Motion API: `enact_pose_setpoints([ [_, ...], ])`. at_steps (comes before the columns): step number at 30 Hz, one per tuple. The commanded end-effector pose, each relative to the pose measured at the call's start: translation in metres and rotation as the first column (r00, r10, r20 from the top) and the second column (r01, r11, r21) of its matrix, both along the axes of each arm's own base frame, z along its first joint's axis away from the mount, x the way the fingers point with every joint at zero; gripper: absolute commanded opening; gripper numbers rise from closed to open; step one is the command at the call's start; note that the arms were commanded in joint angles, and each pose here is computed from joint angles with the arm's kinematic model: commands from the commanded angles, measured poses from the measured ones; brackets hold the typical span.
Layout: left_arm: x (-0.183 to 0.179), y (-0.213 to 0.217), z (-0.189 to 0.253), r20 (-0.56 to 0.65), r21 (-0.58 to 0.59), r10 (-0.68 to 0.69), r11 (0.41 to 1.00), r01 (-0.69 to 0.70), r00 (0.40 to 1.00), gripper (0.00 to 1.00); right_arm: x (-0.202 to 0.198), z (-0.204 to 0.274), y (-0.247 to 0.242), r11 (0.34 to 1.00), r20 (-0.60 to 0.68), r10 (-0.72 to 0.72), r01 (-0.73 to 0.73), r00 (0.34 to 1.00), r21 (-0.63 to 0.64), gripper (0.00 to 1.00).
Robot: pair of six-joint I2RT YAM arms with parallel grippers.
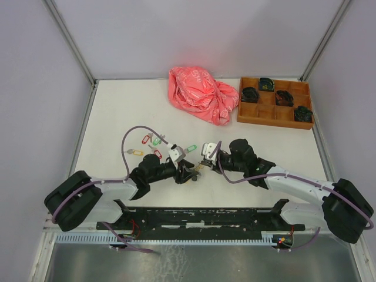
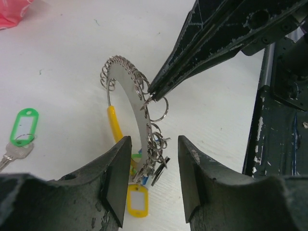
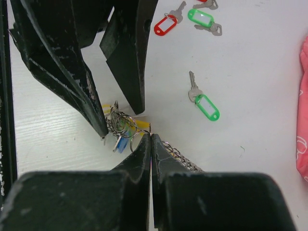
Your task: Put the keys on the keyring
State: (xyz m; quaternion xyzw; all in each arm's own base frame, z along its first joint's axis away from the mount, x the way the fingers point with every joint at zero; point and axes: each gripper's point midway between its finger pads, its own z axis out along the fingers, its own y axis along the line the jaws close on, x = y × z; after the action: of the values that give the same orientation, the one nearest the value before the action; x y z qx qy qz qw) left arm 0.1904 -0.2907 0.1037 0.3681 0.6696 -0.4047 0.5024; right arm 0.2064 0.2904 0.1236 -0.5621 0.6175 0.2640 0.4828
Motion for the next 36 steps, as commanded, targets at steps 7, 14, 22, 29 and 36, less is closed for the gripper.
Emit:
enact_pose_setpoints([
  [7, -0.016, -0.027, 0.025, -0.05, -0.178, -0.146, 0.975, 0.135, 0.988, 0.49, 0.006, 0.031, 0.008, 0.99, 0.09, 0.053, -0.064, 0.995, 0.126, 0.01],
  [14, 0.002, 0.0, 0.04, 0.113, -0.09, 0.007, 0.996, 0.004, 0.994, 0.57, 0.003, 0.022, -0.004, 0.994, 0.086, 0.096, -0.101, 0.992, 0.048, 0.01],
  [22, 0.026, 0.021, 0.056, 0.296, -0.088, 0.153, 0.987, -0.132, 0.943, 0.58, 0.006, 0.022, -0.001, 0.991, 0.12, 0.133, -0.136, 0.984, 0.016, 0.01],
  [29, 0.035, 0.01, 0.048, 0.352, -0.068, 0.129, 0.991, -0.112, 0.927, 0.58, 0.012, 0.031, 0.001, 0.992, 0.17, 0.115, -0.123, 0.979, 0.035, 0.01],
  [36, 0.04, 0.006, 0.05, 0.437, -0.061, 0.139, 0.99, -0.124, 0.889, 0.55, 0.017, 0.045, -0.003, 0.994, 0.24, 0.079, -0.095, 0.968, 0.056, 0.01],
])
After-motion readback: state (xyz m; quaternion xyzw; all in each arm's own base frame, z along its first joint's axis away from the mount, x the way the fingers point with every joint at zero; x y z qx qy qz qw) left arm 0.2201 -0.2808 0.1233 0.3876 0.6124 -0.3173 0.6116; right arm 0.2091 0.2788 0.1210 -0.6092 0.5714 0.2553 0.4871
